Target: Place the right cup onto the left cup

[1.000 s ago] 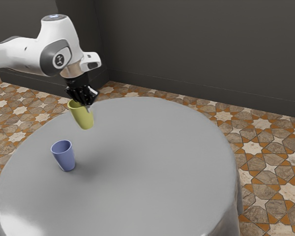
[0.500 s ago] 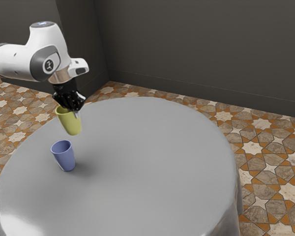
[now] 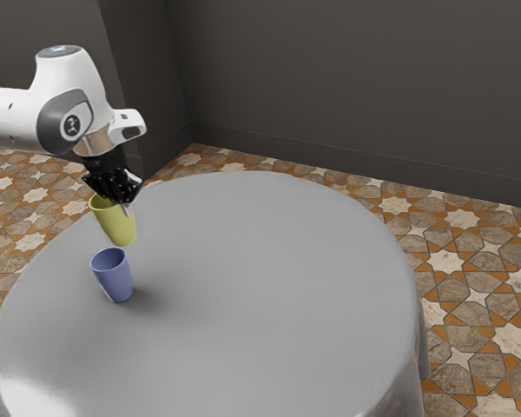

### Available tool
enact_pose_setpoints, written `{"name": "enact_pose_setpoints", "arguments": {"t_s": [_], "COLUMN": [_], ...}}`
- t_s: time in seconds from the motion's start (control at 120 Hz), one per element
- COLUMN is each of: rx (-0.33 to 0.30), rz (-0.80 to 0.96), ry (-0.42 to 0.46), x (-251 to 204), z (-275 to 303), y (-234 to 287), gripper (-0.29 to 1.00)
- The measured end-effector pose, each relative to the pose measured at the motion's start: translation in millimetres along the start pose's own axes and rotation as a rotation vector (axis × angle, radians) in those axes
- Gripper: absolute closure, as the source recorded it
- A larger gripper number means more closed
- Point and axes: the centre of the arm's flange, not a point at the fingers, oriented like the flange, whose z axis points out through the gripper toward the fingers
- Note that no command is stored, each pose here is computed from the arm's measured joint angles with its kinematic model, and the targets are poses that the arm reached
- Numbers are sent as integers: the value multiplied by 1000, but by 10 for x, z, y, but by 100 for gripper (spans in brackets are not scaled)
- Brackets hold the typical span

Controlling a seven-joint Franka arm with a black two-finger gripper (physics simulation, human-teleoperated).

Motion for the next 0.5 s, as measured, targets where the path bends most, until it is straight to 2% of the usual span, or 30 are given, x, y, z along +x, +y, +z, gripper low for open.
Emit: {"name": "enact_pose_setpoints", "arguments": {"t_s": [0.5], "rx": [12], "rz": [-51], "ry": [-14], "x": [-53], "z": [99], "y": [-294], "gripper": [78]}}
